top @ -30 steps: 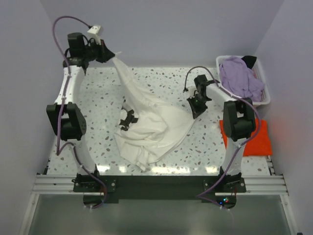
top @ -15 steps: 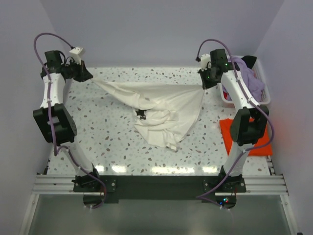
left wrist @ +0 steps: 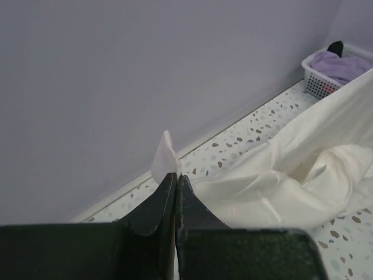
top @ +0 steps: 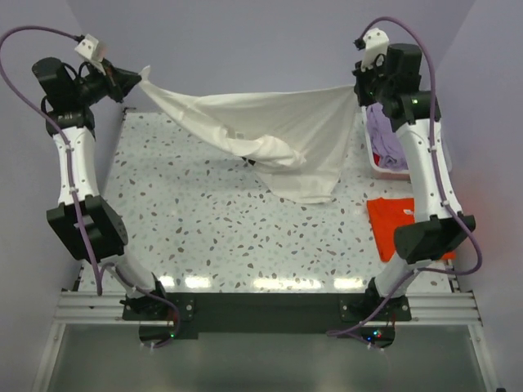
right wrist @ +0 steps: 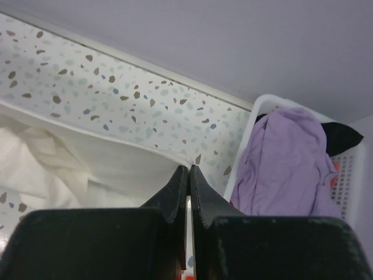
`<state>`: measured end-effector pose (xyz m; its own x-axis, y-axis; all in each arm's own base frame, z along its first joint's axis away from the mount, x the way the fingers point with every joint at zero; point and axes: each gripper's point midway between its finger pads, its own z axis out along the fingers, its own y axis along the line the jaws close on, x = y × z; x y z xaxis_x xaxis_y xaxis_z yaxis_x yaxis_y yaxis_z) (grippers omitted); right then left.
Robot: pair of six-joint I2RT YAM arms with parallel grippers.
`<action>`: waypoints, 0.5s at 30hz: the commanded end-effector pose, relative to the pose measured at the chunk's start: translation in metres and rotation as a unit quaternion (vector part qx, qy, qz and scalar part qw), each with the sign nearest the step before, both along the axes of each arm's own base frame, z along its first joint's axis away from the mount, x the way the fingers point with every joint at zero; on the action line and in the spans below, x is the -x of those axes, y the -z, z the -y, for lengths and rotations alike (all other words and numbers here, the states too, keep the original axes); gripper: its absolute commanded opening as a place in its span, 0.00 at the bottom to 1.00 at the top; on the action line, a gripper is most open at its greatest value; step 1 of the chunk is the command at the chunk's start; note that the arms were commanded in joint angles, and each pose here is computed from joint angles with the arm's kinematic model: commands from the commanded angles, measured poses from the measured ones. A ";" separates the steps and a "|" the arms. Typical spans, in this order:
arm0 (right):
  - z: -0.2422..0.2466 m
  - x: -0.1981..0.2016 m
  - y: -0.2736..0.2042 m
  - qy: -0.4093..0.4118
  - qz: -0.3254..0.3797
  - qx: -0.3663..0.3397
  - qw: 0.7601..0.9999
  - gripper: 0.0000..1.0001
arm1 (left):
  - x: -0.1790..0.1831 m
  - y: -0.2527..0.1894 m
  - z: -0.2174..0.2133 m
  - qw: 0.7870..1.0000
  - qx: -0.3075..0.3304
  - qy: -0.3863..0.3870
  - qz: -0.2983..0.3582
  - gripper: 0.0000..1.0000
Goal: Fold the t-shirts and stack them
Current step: Flatten the tshirt out
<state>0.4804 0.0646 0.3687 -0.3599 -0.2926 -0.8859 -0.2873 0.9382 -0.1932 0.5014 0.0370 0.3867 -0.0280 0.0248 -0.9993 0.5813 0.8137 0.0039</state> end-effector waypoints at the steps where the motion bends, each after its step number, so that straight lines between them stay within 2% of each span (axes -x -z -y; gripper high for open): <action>1: 0.009 0.014 -0.071 0.025 0.098 -0.028 0.994 0.00 | 0.031 -0.051 0.008 0.997 0.024 0.054 0.057 0.00; 3: 0.007 0.029 -0.074 0.011 0.101 -0.026 0.994 0.00 | 0.046 -0.038 0.010 0.995 0.038 0.087 0.042 0.00; 4: 0.008 0.035 -0.070 0.010 0.095 -0.022 0.995 0.00 | 0.056 -0.036 0.004 0.995 0.041 0.084 0.036 0.00; 6: 0.010 0.053 -0.055 0.005 0.078 -0.010 0.997 0.00 | 0.064 -0.008 -0.007 0.996 0.062 0.069 -0.015 0.00; 7: 0.013 0.059 -0.048 0.006 0.071 -0.004 0.997 0.00 | 0.068 0.001 -0.025 0.998 0.040 0.048 -0.010 0.00; 8: 0.013 0.065 -0.045 0.005 0.069 -0.002 0.998 0.00 | 0.075 0.028 -0.029 0.995 0.065 0.036 -0.072 0.00; 9: 0.014 0.069 -0.027 0.002 0.051 0.007 0.999 0.00 | 0.076 0.043 -0.040 0.995 0.049 0.011 -0.087 0.00; 10: 0.014 0.079 -0.031 -0.005 0.060 0.008 0.998 0.00 | 0.073 0.060 -0.052 0.997 -0.016 -0.001 -0.074 0.00; 11: 0.014 0.082 -0.026 -0.008 0.054 0.010 0.998 0.00 | 0.082 0.088 -0.052 0.991 -0.011 -0.009 -0.129 0.00; 12: 0.013 0.084 -0.018 -0.011 0.043 0.009 0.999 0.00 | 0.081 0.107 -0.062 0.988 -0.039 -0.028 -0.145 0.00; 13: 0.009 0.086 -0.009 -0.021 0.027 0.005 0.999 0.00 | 0.086 0.134 -0.063 0.982 -0.028 -0.028 -0.187 0.00; 15: 0.003 0.087 0.006 -0.029 0.006 -0.005 1.000 0.00 | 0.088 0.163 -0.067 0.974 -0.036 -0.023 -0.221 0.00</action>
<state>0.3948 0.0617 0.3696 -0.3297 -0.2951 -0.8968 -0.3253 0.9272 -0.1855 0.4312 0.0933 0.2967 -0.2862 -0.0066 -0.9581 0.5283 0.8332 -0.1635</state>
